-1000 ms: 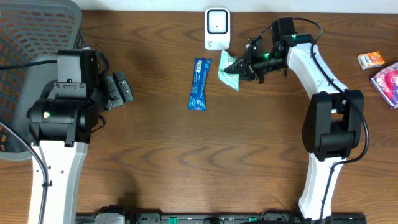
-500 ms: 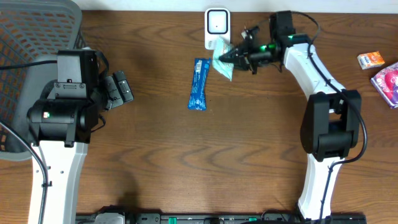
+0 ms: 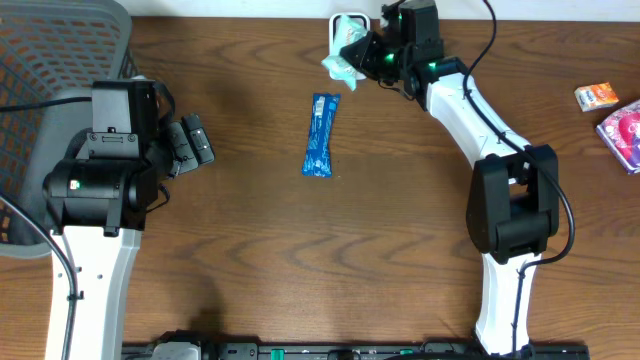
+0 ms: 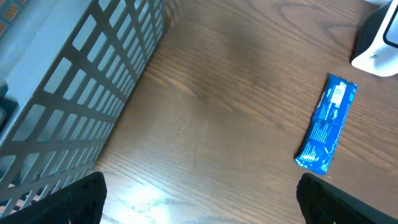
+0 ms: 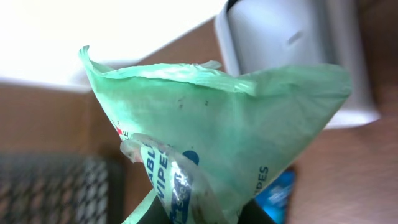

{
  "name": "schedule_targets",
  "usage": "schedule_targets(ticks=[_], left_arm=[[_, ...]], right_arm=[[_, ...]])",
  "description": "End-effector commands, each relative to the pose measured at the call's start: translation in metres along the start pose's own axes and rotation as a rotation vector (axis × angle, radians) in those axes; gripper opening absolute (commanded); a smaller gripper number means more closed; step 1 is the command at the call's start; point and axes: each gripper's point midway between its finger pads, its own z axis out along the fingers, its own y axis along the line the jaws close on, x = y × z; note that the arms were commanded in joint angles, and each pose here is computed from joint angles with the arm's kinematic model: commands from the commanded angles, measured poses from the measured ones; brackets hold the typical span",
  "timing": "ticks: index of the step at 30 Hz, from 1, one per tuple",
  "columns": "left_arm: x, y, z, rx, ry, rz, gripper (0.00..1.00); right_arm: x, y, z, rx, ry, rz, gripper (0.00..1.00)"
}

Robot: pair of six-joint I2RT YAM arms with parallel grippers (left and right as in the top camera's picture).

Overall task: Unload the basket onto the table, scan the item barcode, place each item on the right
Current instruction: 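Lift the tissue pack and hold it up to the scanner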

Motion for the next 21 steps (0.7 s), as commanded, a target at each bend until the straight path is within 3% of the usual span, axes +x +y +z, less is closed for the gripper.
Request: schedule_targets(ticks=[1,13,21], left_arm=[[-0.003,0.002,-0.002,-0.009,-0.008,0.010,0.98],[-0.003,0.002,-0.002,-0.009,-0.008,0.010,0.98],[-0.003,0.002,-0.002,-0.009,-0.008,0.010,0.98]], right_arm=[[-0.035,-0.013,-0.008,0.114,-0.163,-0.015,0.01],[-0.071,-0.003,-0.015,0.115,-0.320,-0.056,0.01],[-0.069,0.004,0.010,0.044,-0.316,-0.033,0.01]])
